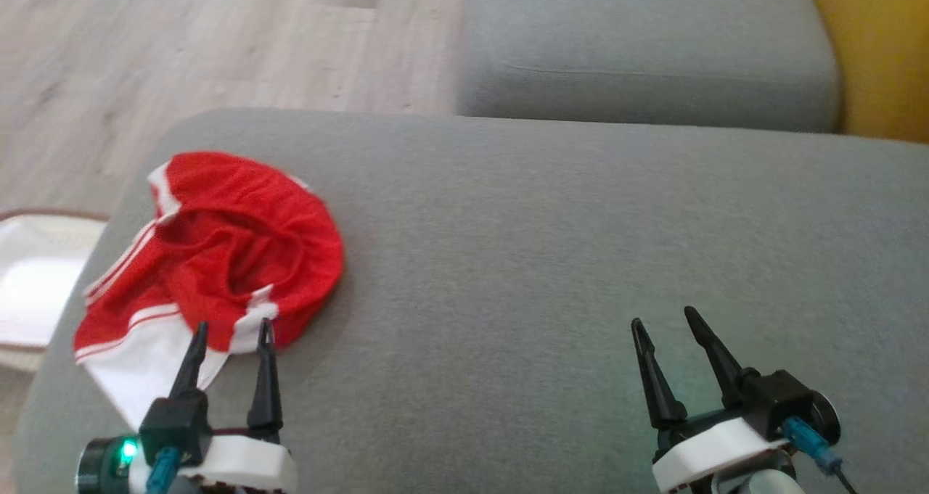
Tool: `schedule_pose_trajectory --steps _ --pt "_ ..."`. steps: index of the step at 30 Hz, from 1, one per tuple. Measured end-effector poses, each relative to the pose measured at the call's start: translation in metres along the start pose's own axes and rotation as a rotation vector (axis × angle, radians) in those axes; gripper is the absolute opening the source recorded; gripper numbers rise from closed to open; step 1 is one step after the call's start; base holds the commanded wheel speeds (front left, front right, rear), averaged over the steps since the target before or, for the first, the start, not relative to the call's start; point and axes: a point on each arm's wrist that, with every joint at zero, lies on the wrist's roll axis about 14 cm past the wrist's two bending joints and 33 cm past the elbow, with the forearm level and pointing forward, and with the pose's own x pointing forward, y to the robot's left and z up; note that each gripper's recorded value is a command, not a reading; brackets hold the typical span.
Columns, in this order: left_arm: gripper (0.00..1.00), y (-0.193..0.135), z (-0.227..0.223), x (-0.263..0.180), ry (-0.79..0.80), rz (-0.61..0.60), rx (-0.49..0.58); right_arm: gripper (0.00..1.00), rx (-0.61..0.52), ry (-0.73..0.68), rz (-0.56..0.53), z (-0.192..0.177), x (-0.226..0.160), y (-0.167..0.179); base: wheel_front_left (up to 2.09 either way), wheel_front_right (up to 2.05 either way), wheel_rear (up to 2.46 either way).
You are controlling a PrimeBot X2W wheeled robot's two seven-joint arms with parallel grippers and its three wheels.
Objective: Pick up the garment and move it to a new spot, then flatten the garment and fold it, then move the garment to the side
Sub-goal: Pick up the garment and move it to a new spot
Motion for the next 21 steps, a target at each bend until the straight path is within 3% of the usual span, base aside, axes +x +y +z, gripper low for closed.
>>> schedule_pose_trajectory --steps 12,21 --pt "1.00 0.069 -0.002 -0.045 0.010 0.238 0.021 1.00 -0.006 0.015 0.184 -0.002 0.027 0.054 0.00 0.00 0.00" --pt "1.00 0.087 -0.009 -0.071 0.033 0.310 0.024 1.00 -0.018 0.017 0.262 -0.001 0.032 0.078 0.00 0.00 0.00"
